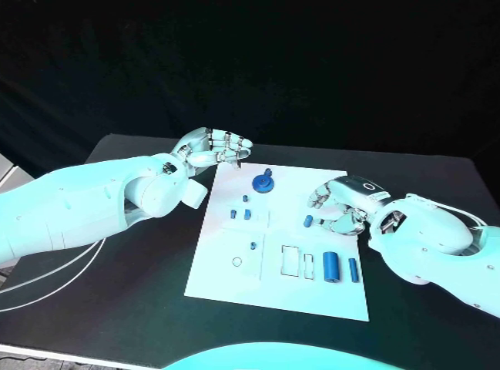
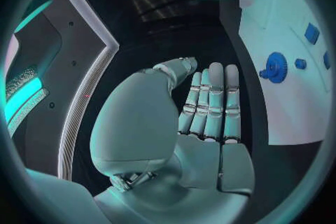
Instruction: Assemble the parts on the task board
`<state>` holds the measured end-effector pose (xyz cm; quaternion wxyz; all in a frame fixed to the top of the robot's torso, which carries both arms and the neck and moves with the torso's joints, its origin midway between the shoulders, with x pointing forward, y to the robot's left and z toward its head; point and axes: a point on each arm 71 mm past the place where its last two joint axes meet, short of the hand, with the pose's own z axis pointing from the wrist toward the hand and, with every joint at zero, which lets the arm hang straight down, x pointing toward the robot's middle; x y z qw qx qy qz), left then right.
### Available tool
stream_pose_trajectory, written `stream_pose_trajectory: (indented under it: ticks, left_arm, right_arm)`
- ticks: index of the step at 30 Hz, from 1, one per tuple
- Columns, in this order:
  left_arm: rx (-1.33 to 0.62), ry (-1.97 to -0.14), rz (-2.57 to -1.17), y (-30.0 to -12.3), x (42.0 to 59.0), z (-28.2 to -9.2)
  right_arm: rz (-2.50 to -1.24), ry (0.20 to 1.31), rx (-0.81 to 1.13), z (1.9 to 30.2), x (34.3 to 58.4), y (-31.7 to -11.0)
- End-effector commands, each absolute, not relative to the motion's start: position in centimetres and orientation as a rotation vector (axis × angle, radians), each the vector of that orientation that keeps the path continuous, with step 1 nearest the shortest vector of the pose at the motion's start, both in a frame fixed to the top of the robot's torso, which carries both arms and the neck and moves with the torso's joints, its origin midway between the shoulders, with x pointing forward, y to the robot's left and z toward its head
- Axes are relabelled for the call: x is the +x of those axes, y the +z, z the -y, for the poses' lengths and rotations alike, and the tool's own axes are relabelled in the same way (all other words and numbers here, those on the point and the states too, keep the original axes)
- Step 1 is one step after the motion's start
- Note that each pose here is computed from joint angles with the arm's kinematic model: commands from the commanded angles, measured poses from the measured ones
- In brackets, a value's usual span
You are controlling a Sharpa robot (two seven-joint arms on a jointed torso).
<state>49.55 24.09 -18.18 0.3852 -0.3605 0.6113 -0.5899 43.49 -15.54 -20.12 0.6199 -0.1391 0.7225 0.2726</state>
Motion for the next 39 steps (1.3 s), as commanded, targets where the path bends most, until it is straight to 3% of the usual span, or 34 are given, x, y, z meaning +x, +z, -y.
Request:
stream_pose_trajectory:
  ticks: [1, 21, 39]
  left_arm:
    - [-0.918, -1.526, -1.562, -18.1, 49.5, -23.9]
    - [-0.919, -1.523, -1.559, -18.1, 49.4, -24.0]
    - [-0.921, -1.521, -1.562, -18.1, 49.4, -24.2]
  right_arm:
    - [-1.701, 0.617, -0.365, 15.3, 43.7, -20.6]
    - [-1.769, 0.606, -0.397, 14.0, 44.1, -22.4]
    - [-1.686, 0.628, -0.322, 13.4, 44.1, -22.2]
